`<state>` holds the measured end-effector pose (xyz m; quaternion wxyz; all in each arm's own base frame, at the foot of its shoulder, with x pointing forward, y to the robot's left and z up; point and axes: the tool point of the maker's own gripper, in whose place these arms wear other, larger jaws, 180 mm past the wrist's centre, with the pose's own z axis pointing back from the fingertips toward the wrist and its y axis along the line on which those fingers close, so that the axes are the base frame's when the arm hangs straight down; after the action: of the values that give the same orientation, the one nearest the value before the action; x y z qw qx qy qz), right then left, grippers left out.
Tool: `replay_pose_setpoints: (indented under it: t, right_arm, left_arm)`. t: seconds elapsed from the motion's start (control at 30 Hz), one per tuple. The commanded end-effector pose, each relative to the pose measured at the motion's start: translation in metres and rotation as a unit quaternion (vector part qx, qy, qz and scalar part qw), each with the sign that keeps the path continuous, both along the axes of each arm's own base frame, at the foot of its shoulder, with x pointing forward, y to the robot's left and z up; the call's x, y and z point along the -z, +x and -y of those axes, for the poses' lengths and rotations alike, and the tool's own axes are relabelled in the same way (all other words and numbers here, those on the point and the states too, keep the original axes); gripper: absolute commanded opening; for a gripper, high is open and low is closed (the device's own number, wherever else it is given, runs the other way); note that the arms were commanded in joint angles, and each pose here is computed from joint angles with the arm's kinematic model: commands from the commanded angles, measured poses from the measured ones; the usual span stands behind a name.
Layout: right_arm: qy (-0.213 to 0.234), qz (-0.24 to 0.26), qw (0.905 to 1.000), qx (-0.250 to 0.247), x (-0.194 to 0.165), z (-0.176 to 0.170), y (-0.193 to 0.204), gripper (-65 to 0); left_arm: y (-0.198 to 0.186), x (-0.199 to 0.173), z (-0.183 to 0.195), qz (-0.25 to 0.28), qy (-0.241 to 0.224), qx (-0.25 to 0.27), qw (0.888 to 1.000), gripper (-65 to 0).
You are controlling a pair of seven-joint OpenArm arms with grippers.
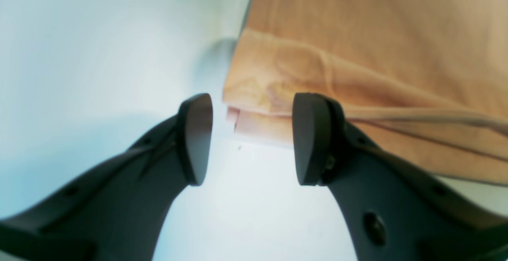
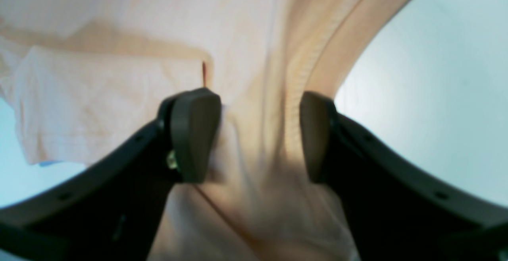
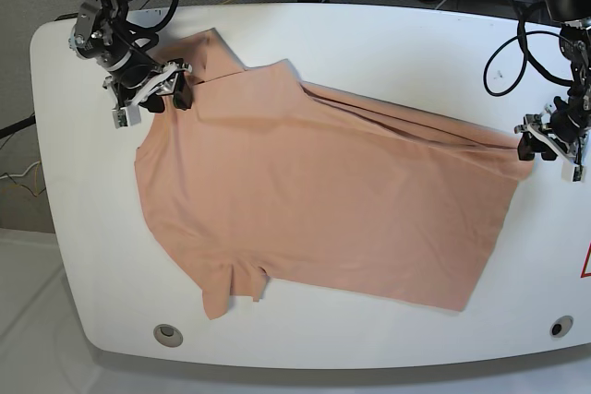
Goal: Fold the T-shirt properly
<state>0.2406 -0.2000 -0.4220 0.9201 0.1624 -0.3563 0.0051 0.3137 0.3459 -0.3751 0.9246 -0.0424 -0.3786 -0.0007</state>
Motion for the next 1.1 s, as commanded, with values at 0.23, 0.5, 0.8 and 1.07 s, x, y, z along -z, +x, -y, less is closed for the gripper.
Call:
replay_pose_setpoints:
  t: [0.23, 0.5, 0.8, 1.07]
  right_arm:
    - [-0.007, -0.009, 0.9997, -0.023, 0.004, -0.009, 0.002, -30.4]
    - [-0.004, -0.005, 0.9994, -0.034, 0.002, -0.017, 0.005, -30.5]
    - [-0.018, 0.003, 0.9998, -0.013, -0.009, 0.003, 0.003, -30.1]
    - [-0.017, 0.021, 0.9996, -0.009, -0.019, 0.002, 0.008, -30.1]
  left_arm:
    - [0.007, 0.0, 0.019, 0.001, 0.008, 0.04, 0.999, -34.0]
    - [0.007, -0.006, 0.012, 0.015, 0.005, 0.026, 1.0, -33.9]
    - [0.016, -0.038, -0.003, 0.061, -0.003, 0.003, 0.998, -34.2]
    - [0.012, -0.037, -0.005, 0.063, -0.011, 0.002, 0.998, -33.8]
